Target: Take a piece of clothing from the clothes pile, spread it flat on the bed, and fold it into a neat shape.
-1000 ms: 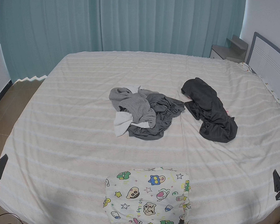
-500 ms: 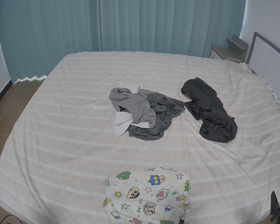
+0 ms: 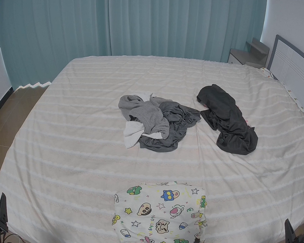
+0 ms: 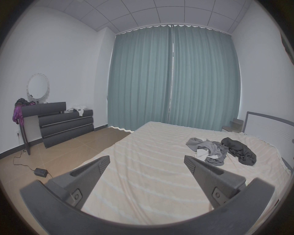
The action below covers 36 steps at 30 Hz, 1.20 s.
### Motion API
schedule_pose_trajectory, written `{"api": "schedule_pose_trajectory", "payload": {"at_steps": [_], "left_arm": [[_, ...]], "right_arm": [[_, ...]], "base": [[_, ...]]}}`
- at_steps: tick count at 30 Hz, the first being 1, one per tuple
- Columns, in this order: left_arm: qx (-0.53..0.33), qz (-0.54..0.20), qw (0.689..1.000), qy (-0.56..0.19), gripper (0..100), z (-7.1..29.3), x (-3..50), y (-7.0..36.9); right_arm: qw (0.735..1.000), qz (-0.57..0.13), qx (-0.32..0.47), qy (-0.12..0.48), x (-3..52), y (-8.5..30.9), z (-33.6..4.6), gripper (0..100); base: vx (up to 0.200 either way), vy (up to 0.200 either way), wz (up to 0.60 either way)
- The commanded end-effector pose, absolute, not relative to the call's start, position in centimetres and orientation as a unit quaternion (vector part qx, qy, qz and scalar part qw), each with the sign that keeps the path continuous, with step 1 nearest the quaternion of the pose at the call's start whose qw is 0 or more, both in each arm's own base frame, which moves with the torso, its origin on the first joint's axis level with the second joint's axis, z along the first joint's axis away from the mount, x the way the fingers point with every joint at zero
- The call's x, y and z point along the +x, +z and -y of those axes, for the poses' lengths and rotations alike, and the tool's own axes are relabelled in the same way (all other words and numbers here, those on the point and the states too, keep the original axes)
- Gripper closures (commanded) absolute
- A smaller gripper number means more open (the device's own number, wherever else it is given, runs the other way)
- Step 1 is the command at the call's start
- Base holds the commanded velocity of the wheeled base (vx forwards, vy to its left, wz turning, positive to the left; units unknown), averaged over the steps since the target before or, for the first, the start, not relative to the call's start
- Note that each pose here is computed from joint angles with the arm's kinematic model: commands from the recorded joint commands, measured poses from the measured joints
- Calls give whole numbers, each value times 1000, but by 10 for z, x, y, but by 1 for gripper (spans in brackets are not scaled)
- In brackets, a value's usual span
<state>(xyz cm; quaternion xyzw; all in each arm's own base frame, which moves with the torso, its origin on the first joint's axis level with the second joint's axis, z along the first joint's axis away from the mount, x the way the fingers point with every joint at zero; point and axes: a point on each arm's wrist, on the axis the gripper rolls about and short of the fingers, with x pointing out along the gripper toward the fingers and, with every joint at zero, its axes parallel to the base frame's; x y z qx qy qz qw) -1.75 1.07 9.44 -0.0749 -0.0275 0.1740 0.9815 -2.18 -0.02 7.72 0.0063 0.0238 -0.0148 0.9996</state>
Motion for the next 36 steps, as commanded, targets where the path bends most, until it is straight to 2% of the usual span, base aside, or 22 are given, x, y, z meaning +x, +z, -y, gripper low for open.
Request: {"api": "schedule_pose_trajectory", "payload": {"at_steps": [1,10,11,18,24,31,33,36], "left_arm": [[-71,-1,986,152,0,-10,-15,86],[-64,-23,993,95,0,-7,-15,83],[-59,-25,995,71,0,-6,-15,83],[-18,-32,999,41,0,-5,-14,83],[-2,-77,997,-18,0,-2,-12,78],[-2,-45,999,1,0,-1,-17,77],[-3,-8,1000,15,0,-1,-23,75],[-8,-8,1000,17,0,-1,-23,75]], "right_arm": [[1000,-6,0,0,-23,75,0,0],[1000,-8,-2,2,-23,76,0,0],[1000,-15,-2,5,-22,76,0,0],[999,-31,-3,13,-19,77,0,0],[999,-33,-4,14,-19,76,0,0],[1000,-2,-1,2,-23,75,0,0],[1000,-1,0,2,-23,76,0,0],[1000,-1,-4,2,-23,76,0,0]], "base": [[0,0,0],[0,0,0],[0,0,0],[0,0,0],[0,0,0],[0,0,0],[0,0,0],[0,0,0]]}}
